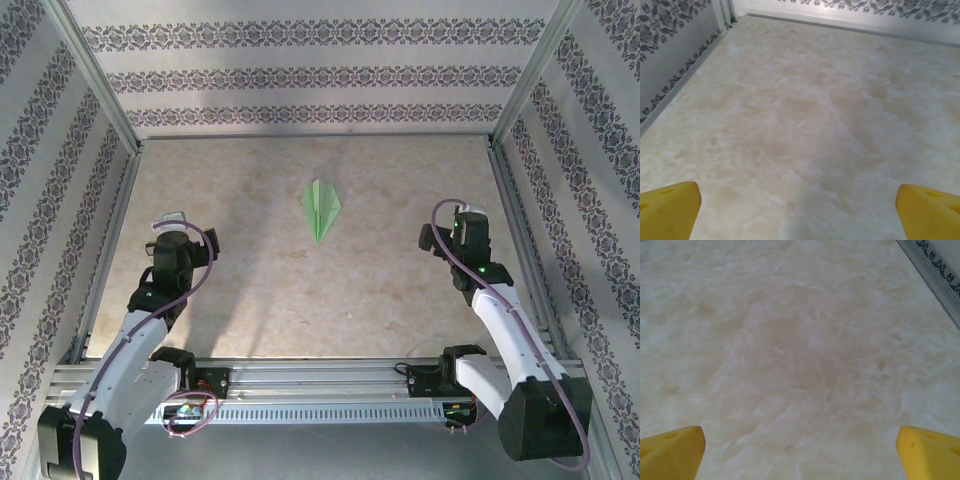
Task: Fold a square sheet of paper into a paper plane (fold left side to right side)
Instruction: Reset both arms
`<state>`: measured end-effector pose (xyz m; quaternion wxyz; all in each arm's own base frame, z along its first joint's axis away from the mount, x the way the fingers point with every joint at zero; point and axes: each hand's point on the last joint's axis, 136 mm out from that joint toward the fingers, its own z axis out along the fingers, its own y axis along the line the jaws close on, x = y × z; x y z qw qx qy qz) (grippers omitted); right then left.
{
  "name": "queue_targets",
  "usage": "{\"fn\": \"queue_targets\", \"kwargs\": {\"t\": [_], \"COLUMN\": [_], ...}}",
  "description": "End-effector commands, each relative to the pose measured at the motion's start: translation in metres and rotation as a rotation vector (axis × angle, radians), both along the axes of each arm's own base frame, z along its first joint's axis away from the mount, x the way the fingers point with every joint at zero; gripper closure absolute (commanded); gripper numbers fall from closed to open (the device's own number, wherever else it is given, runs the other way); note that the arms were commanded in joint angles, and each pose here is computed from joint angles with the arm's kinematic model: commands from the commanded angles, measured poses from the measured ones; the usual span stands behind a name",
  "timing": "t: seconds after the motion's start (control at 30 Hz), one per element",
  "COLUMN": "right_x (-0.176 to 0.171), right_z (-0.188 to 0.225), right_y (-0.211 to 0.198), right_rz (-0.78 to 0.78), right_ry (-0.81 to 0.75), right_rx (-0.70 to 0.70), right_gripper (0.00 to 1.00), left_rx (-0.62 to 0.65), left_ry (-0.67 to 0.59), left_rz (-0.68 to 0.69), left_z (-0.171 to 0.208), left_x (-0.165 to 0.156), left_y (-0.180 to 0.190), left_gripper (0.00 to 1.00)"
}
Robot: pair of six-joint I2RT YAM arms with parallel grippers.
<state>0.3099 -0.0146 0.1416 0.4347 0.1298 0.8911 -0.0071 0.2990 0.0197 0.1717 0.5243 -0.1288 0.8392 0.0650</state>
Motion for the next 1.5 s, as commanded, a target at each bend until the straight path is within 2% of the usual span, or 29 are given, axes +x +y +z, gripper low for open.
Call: {"fn": "queue_targets", "kwargs": {"t": [0.0,0.13,0.3,0.43,0.73,1.13,1.23,1.37,1.47], "right_x": [0.026,0.038,0.06,0.073,0.089,0.089,0.089,0.089,0.089], "right_z": [0.008,-0.011,-0.025,-0.013,-0.033,-0.035,-0.035,-0.035,-0.035], "right_y": [-0.004,-0.01,-0.003,0.01,0.023,0.02,0.02,0.02,0.02], "right_rz": [0.039,0.047,0.126,0.188,0.252,0.242,0.241,0.241,0.241], "right_ry": [-0.152,-0.182,-0.226,-0.334,-0.385,-0.369,-0.368,-0.367,-0.368], "right_rx": [-0.073,-0.113,-0.142,-0.124,-0.088,-0.085,-0.085,-0.085,-0.086], "right_gripper": [0.02,0.02,0.02,0.02,0.02,0.02,0.02,0.02,0.02], "left_rx": [0.1,0.14,0.177,0.2,0.232,0.187,0.158,0.145,0.123], "left_ry": [-0.098,-0.104,-0.055,-0.041,-0.051,-0.155,-0.161,-0.205,-0.147], "left_rz": [0.083,0.107,0.067,0.052,-0.049,-0.268,-0.227,-0.266,-0.238], "left_z": [0.014,-0.002,-0.023,-0.035,-0.052,-0.059,-0.066,-0.074,-0.08], "left_x": [0.01,0.015,0.022,0.026,0.045,0.088,0.088,0.089,0.094], "left_y": [0.021,0.026,0.022,0.021,0.008,-0.032,-0.022,-0.024,-0.018], "left_gripper": [0.0,0.0,0.0,0.0,0.0,0.0,0.0,0.01,0.01]}}
